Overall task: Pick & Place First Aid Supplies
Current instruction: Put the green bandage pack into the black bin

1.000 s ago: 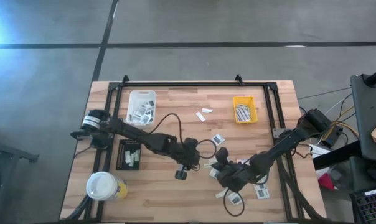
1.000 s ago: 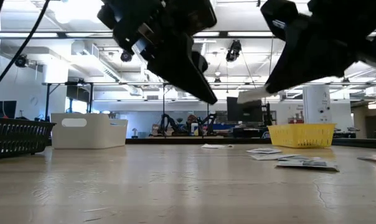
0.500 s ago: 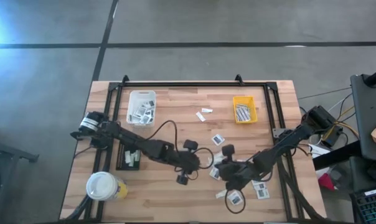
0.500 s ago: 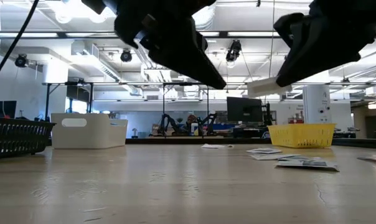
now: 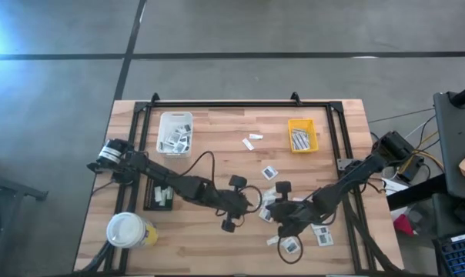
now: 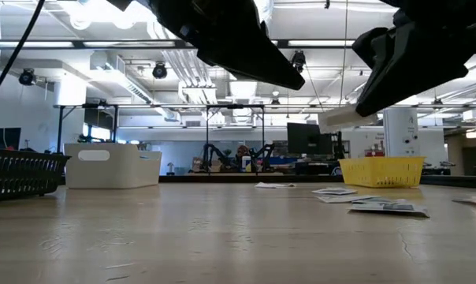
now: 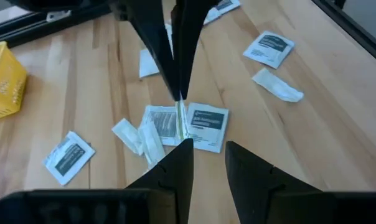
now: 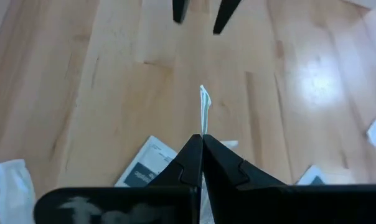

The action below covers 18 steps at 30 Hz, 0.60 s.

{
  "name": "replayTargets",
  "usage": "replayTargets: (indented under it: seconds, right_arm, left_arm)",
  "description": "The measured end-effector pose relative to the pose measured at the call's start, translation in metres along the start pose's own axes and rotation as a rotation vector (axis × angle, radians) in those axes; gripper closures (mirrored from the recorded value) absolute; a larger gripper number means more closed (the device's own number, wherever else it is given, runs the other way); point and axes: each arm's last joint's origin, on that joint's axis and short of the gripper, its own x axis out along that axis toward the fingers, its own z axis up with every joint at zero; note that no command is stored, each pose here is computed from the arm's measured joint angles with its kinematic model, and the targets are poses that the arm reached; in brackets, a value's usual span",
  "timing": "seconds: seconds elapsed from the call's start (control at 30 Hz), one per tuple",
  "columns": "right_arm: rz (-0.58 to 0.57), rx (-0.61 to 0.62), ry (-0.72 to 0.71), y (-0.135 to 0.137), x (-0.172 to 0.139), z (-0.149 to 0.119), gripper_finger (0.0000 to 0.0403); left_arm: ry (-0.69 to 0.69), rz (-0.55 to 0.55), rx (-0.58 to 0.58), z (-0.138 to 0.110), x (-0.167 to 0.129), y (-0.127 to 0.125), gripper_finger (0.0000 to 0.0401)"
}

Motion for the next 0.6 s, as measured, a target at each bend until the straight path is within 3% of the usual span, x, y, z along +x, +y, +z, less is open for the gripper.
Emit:
replayTargets:
  seconds: [0.37, 0.6]
  right_arm:
    - [0.039, 0.037, -0.027, 0.0053, 0.0072, 0.0027, 0.0394]
    - [-0.013, 0.027, -0.069, 0.0045, 0.0074, 0.0054, 0.0394]
  left_arm:
    - [0.011, 0.071, 0.016, -0.0007, 0.0001, -0.0009, 0.0298]
    - [0.009, 0.068, 0.026, -0.0004, -0.0001, -0.0023, 0.0298]
